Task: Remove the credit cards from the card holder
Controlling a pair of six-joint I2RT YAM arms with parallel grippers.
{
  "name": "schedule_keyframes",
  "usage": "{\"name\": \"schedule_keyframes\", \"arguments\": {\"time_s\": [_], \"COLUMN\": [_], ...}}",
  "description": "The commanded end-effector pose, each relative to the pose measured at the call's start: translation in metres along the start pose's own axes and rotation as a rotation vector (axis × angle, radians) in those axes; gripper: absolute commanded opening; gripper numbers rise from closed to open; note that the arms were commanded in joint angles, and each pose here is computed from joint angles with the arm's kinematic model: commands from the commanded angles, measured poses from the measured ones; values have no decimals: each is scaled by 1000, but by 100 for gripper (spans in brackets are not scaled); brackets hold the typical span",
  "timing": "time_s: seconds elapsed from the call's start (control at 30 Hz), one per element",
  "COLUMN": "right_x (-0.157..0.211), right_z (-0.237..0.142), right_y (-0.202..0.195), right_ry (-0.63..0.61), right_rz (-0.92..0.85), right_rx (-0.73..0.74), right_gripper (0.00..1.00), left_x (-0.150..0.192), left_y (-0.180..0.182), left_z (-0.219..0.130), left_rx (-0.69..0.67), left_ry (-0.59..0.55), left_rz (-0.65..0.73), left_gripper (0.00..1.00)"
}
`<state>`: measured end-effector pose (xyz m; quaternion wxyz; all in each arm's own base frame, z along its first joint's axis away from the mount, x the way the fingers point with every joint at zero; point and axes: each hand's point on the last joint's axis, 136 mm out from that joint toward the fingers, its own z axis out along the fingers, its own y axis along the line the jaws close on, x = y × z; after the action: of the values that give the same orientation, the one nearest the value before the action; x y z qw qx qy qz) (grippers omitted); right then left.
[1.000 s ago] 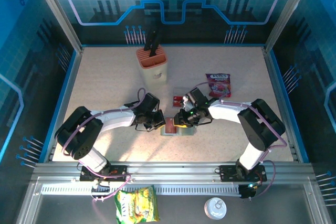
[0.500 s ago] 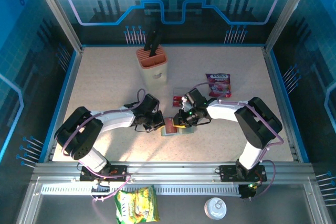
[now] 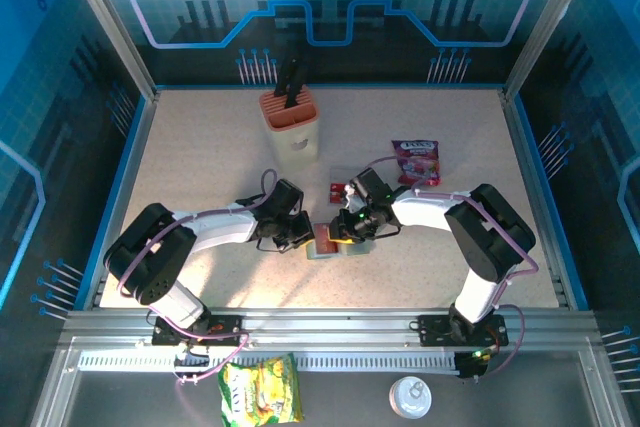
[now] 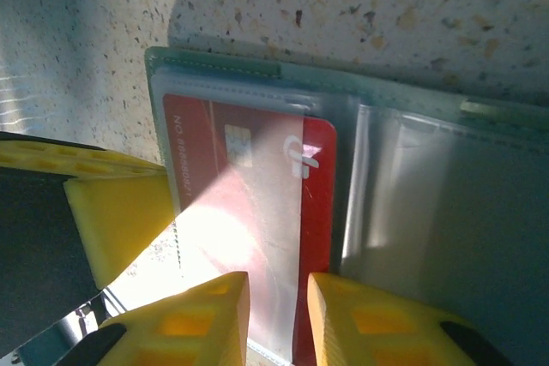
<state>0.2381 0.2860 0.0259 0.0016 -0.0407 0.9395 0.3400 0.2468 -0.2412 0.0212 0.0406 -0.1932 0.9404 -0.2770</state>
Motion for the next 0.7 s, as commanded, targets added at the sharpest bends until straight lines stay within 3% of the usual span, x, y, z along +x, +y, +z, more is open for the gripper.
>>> {"name": "schedule_keyframes", "arguments": {"time_s": [0.0,0.67], "right_x": [3,-1], "right_z": [-4,-31], "right_y": [-6,9], "right_ry": [-2,-55], "right_rz": [-16,-43], "right_rx": [68,55], "right_gripper": [26,27], "left_x": [6,-7], "left_y": [8,-1], "left_z": [-1,-3], "left_rx": [-28,-67], "left_ry": [17,-5], "left_rz": [-4,50], "left_gripper": [0,0]}}
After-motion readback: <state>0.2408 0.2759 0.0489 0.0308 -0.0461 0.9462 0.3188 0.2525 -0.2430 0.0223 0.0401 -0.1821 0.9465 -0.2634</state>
